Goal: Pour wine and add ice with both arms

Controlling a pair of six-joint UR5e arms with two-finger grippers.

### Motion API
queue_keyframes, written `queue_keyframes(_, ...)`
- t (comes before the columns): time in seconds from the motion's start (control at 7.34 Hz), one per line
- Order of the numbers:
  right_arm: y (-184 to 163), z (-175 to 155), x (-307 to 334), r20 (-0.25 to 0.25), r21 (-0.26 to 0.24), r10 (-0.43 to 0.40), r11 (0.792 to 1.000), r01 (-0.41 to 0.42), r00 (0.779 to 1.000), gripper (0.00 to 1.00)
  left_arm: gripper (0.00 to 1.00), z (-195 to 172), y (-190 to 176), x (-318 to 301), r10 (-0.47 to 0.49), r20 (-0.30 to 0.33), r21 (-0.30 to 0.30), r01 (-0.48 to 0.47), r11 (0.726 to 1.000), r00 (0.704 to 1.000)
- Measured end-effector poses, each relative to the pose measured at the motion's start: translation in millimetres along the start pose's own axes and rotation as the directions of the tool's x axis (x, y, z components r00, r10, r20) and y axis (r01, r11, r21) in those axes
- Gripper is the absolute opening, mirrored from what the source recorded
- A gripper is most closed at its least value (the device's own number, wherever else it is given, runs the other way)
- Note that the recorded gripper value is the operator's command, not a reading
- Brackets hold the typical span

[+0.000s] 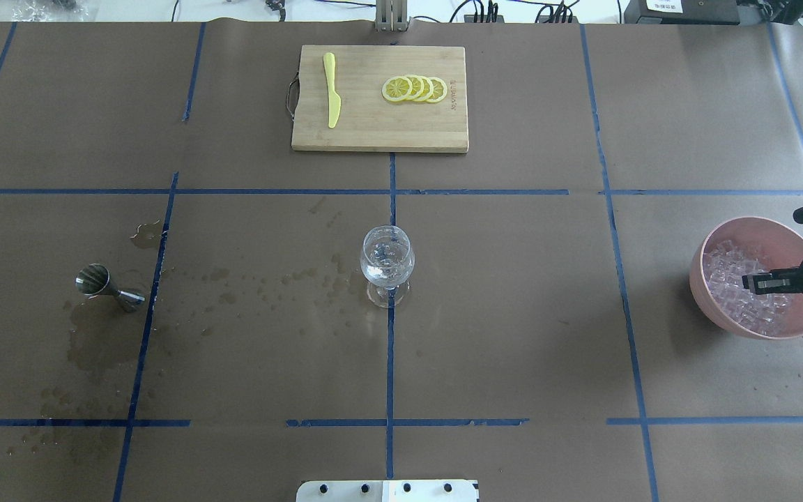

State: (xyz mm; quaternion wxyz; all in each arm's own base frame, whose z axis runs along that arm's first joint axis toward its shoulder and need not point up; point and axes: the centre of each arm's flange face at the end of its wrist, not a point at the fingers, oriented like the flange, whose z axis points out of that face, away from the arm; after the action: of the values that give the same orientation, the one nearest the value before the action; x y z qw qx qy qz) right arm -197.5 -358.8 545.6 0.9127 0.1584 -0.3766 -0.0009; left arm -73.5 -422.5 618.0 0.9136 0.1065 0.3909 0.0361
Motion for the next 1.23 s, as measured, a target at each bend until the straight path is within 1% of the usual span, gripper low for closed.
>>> queue_keyframes(0.14,-6.3,-13.9,-10.0,0.016,0.011,-0.001,1.0,0.001,1.0,0.0,1.0,-0.1,-0.1,0.1,0.0,0.0,0.0,0.0,1.0,1.0)
queue_keyframes(0.41,-27.1,-55.2,-47.4,0.037,0.033,-0.001,0.999,-0.001,0.999,0.0,1.0,-0.4,-1.0,0.4,0.002,0.0,0.001,-0.002,1.0,1.0)
queue_keyframes(0.68,-61.2,-89.6,-105.0,0.071,0.053,-0.002,0.999,-0.002,0.997,0.0,1.0,0.0,-1.5,0.0,0.004,0.002,0.0,-0.004,1.0,1.0)
queue_keyframes(0.82,-82.5,-102.4,-143.2,0.088,0.05,0.014,0.999,-0.018,0.996,0.0,1.0,-0.1,-2.2,0.5,0.007,0.002,0.0,-0.007,1.0,1.0)
queue_keyframes(0.95,-103.6,-114.0,-194.1,0.105,0.033,0.049,0.998,-0.053,0.993,0.0,1.0,-1.2,-3.5,1.8,0.011,0.002,0.003,-0.011,1.0,1.0)
queue_keyframes(1.09,-119.6,-125.8,-256.0,0.103,0.011,0.088,0.996,-0.089,0.991,0.0,1.0,-2.5,-4.7,3.3,0.015,0.002,0.006,-0.015,1.0,1.0)
queue_keyframes(1.23,-125.0,-137.9,-318.1,0.084,-0.004,0.115,0.993,-0.115,0.99,0.0,1.0,-3.7,-5.8,4.6,0.018,0.002,0.009,-0.018,1.0,1.0)
